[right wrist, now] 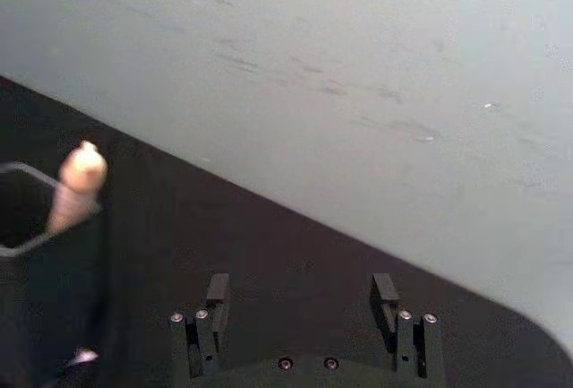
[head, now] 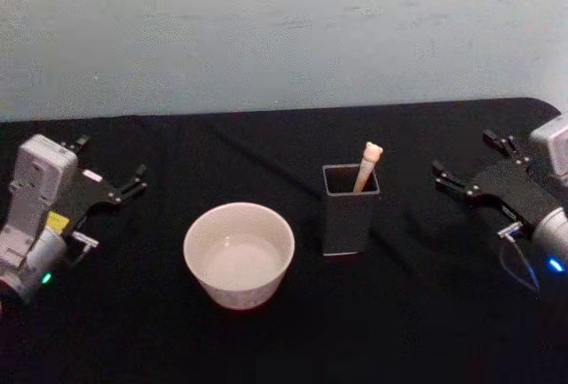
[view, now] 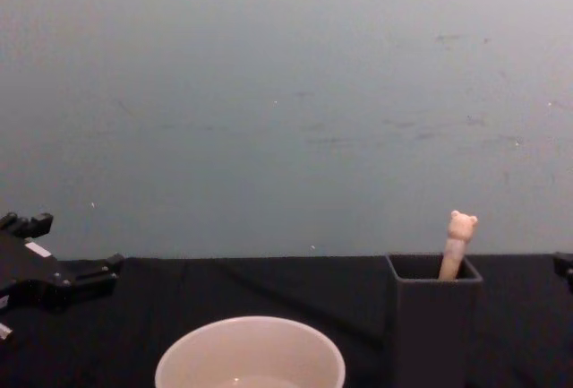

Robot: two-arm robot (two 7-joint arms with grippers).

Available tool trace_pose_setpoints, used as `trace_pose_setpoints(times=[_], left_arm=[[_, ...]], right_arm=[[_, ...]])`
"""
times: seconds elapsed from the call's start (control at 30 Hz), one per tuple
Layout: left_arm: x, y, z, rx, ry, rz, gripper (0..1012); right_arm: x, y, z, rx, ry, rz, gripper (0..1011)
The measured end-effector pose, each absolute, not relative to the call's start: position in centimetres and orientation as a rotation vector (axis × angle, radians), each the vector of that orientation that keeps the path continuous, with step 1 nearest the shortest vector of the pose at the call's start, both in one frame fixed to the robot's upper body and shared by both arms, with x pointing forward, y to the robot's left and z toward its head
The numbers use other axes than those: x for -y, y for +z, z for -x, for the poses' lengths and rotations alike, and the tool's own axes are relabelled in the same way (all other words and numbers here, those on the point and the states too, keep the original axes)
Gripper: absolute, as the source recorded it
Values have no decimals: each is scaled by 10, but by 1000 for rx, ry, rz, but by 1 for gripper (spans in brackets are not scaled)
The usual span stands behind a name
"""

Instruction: Pick up the stirring spoon with one hand, stir inside the cup, then place it back in its original position.

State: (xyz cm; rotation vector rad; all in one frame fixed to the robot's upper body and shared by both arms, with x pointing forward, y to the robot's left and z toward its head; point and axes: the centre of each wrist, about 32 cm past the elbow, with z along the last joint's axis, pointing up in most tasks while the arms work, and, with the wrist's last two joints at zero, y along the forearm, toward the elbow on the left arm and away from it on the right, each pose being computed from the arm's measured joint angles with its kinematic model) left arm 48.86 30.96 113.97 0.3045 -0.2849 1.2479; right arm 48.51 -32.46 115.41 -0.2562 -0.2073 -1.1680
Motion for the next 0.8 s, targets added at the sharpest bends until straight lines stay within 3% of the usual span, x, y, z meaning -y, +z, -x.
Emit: trace_pose_setpoints(times=[0.4, 0.8], left_arm=[[-310, 1140, -489, 285, 1248, -304, 1001], [-310, 1140, -489, 285, 1248, -304, 1001]], right_arm=[[350, 1167, -464, 78, -932, 147, 1002], [332, 1169, -467, 76, -806, 99, 1002]])
